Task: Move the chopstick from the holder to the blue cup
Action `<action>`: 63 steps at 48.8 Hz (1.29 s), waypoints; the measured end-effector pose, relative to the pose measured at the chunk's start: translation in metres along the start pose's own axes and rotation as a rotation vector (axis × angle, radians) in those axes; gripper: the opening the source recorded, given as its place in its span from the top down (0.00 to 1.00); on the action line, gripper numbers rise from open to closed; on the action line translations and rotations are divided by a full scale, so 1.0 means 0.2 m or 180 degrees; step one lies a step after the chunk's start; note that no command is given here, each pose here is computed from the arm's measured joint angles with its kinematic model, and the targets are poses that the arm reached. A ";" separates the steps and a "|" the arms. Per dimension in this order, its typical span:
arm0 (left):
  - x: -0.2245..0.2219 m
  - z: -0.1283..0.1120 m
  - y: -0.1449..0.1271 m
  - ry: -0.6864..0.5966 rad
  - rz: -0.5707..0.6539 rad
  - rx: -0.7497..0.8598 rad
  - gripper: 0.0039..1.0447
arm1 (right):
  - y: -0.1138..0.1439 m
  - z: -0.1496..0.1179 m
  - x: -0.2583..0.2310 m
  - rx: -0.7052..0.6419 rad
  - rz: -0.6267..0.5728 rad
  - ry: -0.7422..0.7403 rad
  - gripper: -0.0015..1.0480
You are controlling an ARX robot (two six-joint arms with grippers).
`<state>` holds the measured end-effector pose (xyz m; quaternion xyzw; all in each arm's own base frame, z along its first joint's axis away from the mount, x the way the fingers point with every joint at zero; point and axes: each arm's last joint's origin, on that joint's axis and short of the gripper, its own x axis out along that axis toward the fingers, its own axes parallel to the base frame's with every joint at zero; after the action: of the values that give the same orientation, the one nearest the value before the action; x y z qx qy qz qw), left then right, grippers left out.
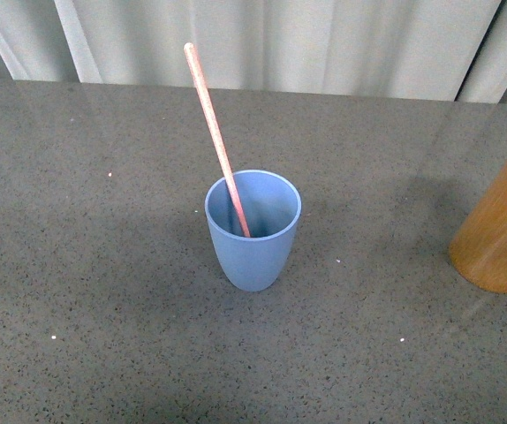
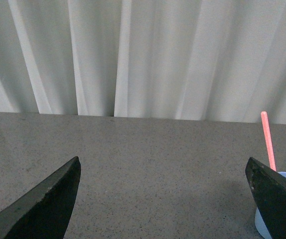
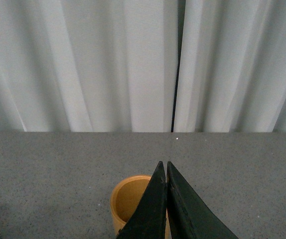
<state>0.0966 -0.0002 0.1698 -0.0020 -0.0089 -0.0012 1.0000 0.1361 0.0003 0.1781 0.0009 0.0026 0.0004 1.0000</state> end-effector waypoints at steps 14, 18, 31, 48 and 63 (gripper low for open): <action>0.00 0.00 0.00 0.0000 0.0001 -0.0001 0.06 | 0.00 -0.03 -0.04 -0.0002 0.0005 -0.0067 0.99; 0.00 0.00 0.00 0.0000 0.0000 0.0000 0.06 | 0.00 -0.02 -0.05 -0.0002 0.0003 -0.0079 0.99; 0.00 0.00 0.00 0.0000 0.0001 -0.0001 0.06 | 0.00 -0.02 -0.09 -0.0002 0.0001 -0.0097 0.99; 0.00 0.00 0.00 0.0000 0.0000 -0.0001 0.06 | 0.00 -0.02 -0.13 -0.0001 0.0001 -0.0098 0.99; 0.00 0.00 0.00 0.0000 0.0002 -0.0001 0.06 | 0.00 -0.04 -0.19 0.0000 0.0001 -0.0072 0.99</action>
<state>0.0966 -0.0002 0.1698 -0.0022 -0.0089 -0.0008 1.0000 0.0971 0.0002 0.1710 0.0009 -0.0087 0.0006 1.0000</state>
